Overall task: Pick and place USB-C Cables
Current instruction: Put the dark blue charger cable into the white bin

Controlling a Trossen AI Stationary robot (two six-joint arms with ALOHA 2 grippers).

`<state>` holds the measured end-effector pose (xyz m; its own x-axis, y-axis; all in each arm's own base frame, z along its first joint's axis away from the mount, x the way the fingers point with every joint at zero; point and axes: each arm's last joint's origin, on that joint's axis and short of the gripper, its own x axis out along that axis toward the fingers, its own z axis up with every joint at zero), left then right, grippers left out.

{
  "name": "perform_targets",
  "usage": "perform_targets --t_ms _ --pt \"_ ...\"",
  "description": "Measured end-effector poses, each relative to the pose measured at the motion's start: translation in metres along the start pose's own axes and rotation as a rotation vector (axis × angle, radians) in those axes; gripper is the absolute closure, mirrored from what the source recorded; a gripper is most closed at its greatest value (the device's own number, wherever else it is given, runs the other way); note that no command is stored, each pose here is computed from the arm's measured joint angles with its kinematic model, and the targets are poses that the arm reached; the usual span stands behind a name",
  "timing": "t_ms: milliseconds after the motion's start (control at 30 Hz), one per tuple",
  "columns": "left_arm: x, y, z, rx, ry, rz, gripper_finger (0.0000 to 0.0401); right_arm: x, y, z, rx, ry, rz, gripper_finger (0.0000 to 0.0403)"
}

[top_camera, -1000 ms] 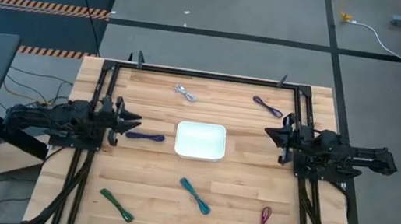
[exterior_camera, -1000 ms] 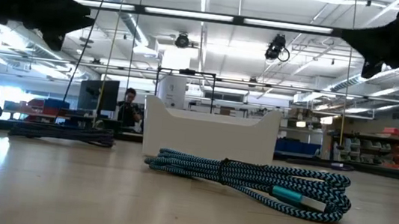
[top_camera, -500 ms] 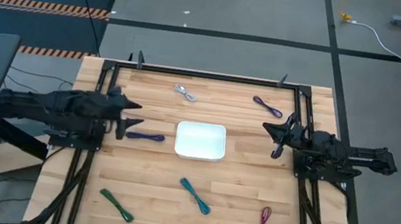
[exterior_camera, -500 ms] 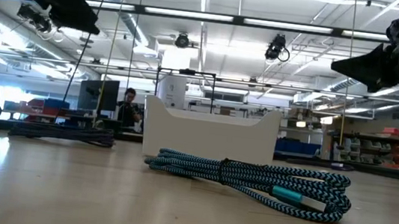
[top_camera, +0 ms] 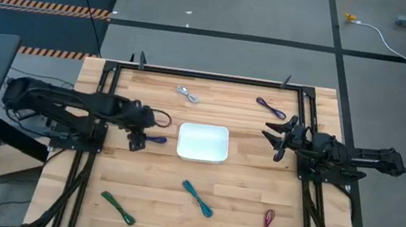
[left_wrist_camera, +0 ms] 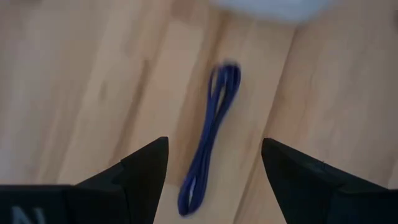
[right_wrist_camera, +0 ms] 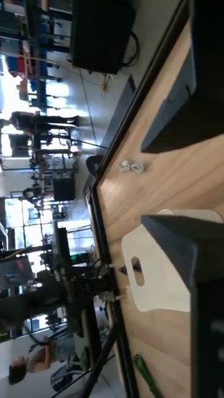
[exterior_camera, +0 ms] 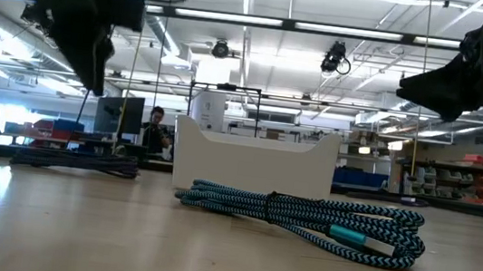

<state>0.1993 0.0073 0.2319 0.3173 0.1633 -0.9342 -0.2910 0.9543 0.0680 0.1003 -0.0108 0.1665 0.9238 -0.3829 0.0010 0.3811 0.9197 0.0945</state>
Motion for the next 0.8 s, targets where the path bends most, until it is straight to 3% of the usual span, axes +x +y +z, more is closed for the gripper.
perform_targets --t_ms 233,500,800 --pt "0.027 -0.006 0.005 0.044 0.125 0.029 0.0133 0.000 0.000 0.002 0.016 -0.019 0.002 0.0164" --pt "0.052 -0.006 -0.005 0.081 0.212 0.044 0.0133 0.000 0.000 0.002 0.016 -0.019 0.006 0.0159" --pt "0.070 0.003 -0.014 0.070 0.195 0.028 0.0147 0.000 0.000 0.002 0.017 -0.019 0.009 0.0159"
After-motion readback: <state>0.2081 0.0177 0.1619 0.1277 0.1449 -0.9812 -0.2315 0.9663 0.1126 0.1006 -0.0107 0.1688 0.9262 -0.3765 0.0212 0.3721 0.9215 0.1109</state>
